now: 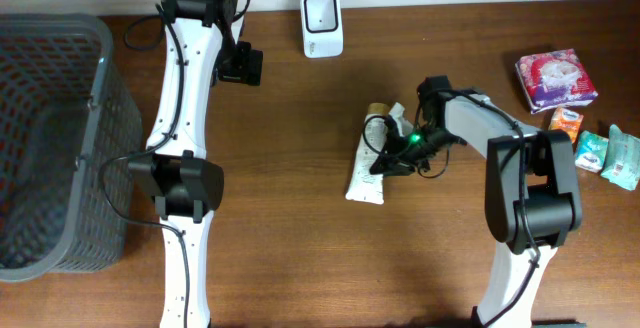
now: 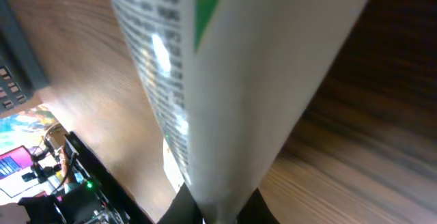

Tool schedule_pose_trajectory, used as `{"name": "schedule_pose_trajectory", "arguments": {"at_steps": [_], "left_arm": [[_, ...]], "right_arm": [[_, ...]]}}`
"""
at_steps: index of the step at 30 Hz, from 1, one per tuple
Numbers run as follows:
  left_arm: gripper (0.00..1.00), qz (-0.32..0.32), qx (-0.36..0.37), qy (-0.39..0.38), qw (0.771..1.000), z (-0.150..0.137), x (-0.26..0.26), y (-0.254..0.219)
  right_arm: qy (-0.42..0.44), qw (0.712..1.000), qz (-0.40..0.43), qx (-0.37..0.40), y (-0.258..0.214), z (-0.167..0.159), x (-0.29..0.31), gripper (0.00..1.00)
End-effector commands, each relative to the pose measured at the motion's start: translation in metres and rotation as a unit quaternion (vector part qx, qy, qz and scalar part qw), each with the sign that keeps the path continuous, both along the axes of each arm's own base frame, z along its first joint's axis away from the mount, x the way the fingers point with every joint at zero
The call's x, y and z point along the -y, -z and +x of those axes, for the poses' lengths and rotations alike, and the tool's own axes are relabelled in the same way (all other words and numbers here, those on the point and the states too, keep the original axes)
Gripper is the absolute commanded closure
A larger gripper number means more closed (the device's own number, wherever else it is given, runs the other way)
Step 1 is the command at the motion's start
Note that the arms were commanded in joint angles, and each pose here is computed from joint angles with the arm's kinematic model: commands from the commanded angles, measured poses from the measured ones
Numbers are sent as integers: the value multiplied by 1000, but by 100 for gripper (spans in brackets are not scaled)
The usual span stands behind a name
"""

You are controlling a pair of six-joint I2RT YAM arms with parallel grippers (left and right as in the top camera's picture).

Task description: Scan the item barcode

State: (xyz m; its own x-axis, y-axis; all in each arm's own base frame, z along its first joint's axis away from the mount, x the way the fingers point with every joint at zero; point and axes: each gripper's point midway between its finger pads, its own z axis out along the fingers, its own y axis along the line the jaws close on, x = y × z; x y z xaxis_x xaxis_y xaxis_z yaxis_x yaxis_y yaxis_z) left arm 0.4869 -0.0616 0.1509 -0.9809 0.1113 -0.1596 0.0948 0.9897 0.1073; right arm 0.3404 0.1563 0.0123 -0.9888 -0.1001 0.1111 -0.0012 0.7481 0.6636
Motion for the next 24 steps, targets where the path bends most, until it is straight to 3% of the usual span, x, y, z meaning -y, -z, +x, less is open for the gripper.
{"name": "schedule_pose_trajectory", "arguments": {"at_steps": [1, 4, 6, 7, 11, 16, 17, 19, 21, 24], "left_arm": [[1, 2, 17, -1, 1000, 3, -1, -11], [1, 2, 17, -1, 1000, 3, -1, -11], [1, 2, 17, -1, 1000, 3, -1, -11], [1, 2, 17, -1, 1000, 3, -1, -11], [1, 2, 17, -1, 1000, 3, -1, -11], [1, 2, 17, -1, 1000, 3, -1, -11], [1, 2, 17, -1, 1000, 3, -1, -11], [1, 2, 17, -1, 1000, 3, -1, -11], [1, 3, 17, -1, 1000, 3, -1, -11], [1, 2, 17, -1, 1000, 3, -1, -11]], "right_arm": [[16, 1000, -12, -14, 12, 5, -7, 96], [31, 999, -15, -27, -6, 13, 0, 96], [40, 998, -25, -28, -8, 17, 10, 43], [47, 998, -24, -28, -8, 20, 14, 34], [82, 996, -16, 14, -8, 47, 32, 31], [78, 995, -56, 17, 11, 50, 4, 36], [68, 996, -55, 21, 17, 48, -5, 52], [56, 996, -51, 38, 22, 50, -16, 96], [39, 998, 16, 55, -2, 53, -29, 96], [-8, 971, 174, 165, -112, 73, -52, 96]]}}
